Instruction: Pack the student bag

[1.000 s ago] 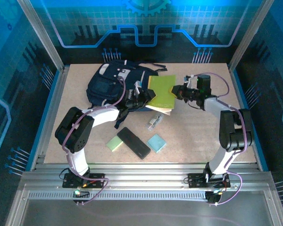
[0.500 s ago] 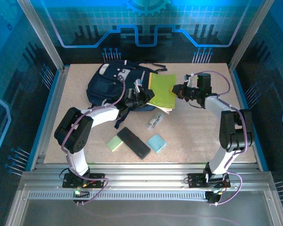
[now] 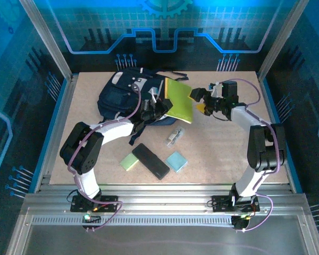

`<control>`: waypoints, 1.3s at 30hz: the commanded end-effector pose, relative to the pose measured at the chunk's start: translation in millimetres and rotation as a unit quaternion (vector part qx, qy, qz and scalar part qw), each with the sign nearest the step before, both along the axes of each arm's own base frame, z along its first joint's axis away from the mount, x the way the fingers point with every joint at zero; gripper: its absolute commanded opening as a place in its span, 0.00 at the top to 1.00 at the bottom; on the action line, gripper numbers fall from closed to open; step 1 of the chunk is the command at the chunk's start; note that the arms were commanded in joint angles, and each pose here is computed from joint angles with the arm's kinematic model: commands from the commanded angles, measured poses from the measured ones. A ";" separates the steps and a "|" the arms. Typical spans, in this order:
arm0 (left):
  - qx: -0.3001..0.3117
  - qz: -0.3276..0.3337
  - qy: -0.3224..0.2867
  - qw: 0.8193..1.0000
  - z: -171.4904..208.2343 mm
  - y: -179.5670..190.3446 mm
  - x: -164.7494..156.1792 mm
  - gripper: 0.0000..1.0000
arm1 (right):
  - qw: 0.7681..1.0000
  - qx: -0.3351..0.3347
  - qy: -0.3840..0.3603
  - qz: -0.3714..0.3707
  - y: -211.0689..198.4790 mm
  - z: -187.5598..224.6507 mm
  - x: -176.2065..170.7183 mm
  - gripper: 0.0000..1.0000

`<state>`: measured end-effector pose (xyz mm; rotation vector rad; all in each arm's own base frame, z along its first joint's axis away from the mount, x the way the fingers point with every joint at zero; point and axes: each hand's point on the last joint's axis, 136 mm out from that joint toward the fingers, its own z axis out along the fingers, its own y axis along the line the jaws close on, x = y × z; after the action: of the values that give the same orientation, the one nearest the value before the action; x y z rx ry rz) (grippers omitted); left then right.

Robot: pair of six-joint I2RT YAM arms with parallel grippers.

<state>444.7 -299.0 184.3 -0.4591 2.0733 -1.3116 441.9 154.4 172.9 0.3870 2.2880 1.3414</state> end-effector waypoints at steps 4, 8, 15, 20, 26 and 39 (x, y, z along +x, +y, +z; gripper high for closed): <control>0.003 0.179 -0.124 0.976 66.1 63.7 39.0 1.00 | 0.996 0.055 0.055 -0.051 29.5 4.6 -28.7 0.00; -0.019 0.203 -0.125 0.971 69.6 68.2 46.2 1.00 | 0.990 0.111 0.067 -0.056 70.2 7.8 -35.0 0.00; -0.054 0.212 -0.113 0.969 66.7 68.7 41.3 1.00 | 0.977 0.188 0.050 -0.086 120.1 16.0 -18.9 0.00; -0.075 0.211 -0.100 0.970 61.1 68.0 33.5 1.00 | 0.971 0.215 0.039 -0.101 140.5 14.8 -3.5 0.01; -0.092 0.204 -0.075 0.972 48.2 64.2 25.4 1.00 | 0.959 0.253 0.006 -0.127 148.2 22.4 14.7 0.28; -0.037 0.144 -0.062 0.987 35.9 49.5 14.9 0.50 | 0.966 0.196 -0.017 -0.167 93.3 18.4 18.2 1.00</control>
<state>467.0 -240.3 186.4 -0.8092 1.7807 -1.1896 452.2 284.8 177.0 0.8438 1.8761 1.6949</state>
